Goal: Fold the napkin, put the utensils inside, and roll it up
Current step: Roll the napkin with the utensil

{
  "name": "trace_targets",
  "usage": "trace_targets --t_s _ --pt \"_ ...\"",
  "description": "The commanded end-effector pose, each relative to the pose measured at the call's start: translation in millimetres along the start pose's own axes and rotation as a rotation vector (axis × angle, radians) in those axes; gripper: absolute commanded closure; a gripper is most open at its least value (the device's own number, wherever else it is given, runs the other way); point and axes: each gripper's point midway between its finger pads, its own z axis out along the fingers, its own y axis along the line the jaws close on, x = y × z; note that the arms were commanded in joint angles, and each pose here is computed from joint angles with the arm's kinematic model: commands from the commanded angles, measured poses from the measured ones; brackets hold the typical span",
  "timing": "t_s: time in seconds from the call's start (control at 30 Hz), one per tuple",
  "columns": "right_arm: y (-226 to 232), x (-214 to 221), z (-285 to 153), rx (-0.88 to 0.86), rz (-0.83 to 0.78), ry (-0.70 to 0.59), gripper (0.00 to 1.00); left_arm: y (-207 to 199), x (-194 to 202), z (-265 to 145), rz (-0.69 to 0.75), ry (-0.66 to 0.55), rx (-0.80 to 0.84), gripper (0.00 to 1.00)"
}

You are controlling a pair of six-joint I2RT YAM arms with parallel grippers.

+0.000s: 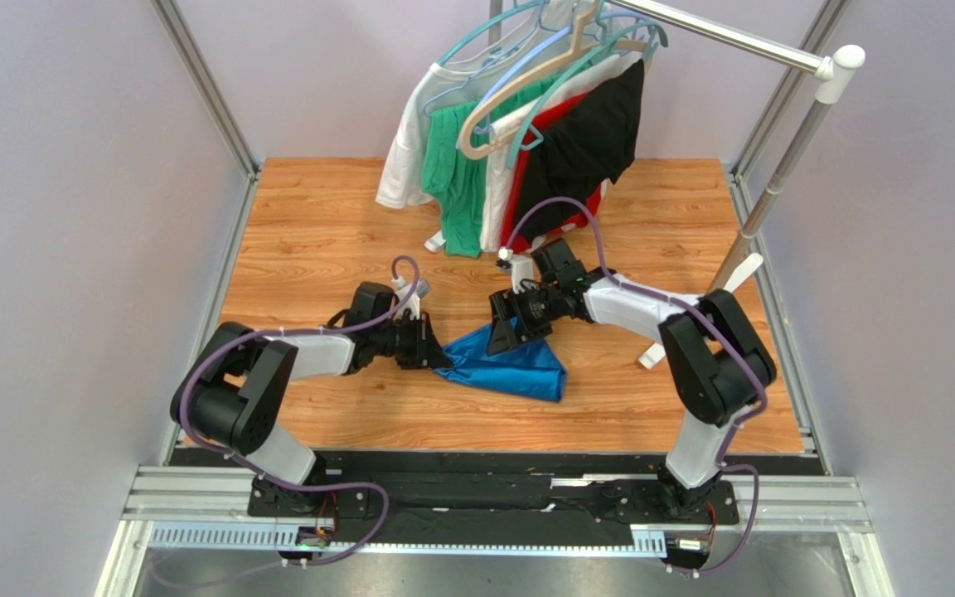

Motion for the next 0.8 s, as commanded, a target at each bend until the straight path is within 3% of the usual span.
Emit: trace_targets --t_s 0.0,0.43,0.77 --pt "6.6 -27.2 -30.9 0.095 -0.114 -0.163 0.26 11.9 8.0 3.4 -0.030 0.079 -0.056 1.00" --pt "1.8 31.9 -82.3 0.254 -0.051 -0.217 0.29 7.9 1.8 1.7 -0.040 0.098 -0.064 1.00" --pt "-8.4 49.0 -73.0 0.262 -0.034 -0.190 0.30 7.7 0.3 1.0 -0.030 0.092 -0.066 1.00"
